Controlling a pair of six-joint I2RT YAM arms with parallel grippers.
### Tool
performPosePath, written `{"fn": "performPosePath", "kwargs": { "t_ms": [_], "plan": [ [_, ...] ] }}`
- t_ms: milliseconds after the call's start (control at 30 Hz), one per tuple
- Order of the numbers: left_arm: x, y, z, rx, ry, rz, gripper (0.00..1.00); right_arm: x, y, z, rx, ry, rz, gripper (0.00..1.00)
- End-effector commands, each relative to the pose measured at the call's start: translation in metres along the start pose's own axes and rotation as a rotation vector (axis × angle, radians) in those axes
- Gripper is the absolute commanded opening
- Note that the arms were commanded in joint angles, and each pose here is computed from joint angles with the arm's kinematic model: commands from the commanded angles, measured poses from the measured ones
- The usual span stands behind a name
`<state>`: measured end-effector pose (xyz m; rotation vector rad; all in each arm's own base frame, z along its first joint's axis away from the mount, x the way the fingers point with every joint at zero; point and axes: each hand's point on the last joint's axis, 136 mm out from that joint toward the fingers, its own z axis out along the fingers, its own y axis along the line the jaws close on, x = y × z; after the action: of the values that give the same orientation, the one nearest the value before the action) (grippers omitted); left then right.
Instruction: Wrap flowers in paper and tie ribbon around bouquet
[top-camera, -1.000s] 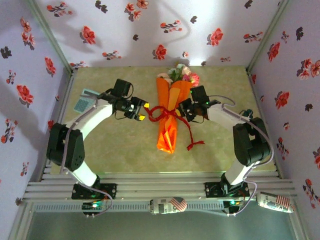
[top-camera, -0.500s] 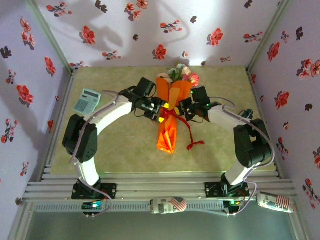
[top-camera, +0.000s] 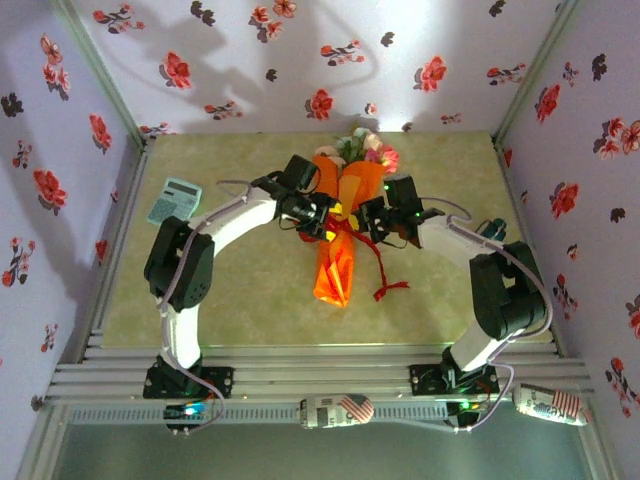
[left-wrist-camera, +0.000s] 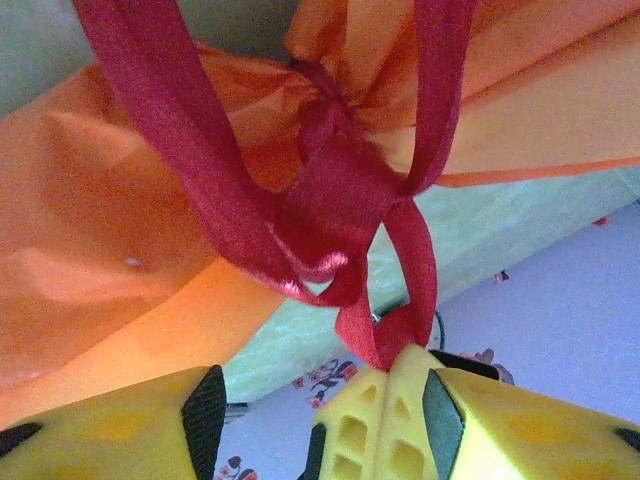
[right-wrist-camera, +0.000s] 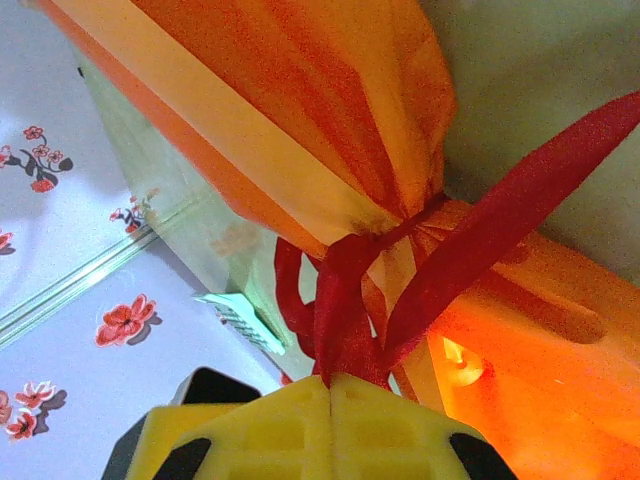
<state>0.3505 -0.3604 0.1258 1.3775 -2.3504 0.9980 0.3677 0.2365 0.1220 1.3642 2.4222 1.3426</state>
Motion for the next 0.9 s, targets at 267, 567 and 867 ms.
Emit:
{"fn": "performPosePath", "kwargs": {
  "t_ms": [267,567,867],
  "plan": [
    [-0.014,-0.011,0.016,-0.001,-0.023,-0.027,0.48,0.006,0.007,-0.007,-0.047,0.026,0.024,0.0],
    [-0.019,-0.006,0.022,-0.022,-0.027,-0.016,0.37,0.007,0.003,-0.008,-0.056,0.029,0.041,0.0],
    [-0.022,-0.001,0.026,-0.047,-0.032,-0.004,0.38,0.008,0.005,-0.009,-0.062,0.03,0.041,0.0]
  ]
}}
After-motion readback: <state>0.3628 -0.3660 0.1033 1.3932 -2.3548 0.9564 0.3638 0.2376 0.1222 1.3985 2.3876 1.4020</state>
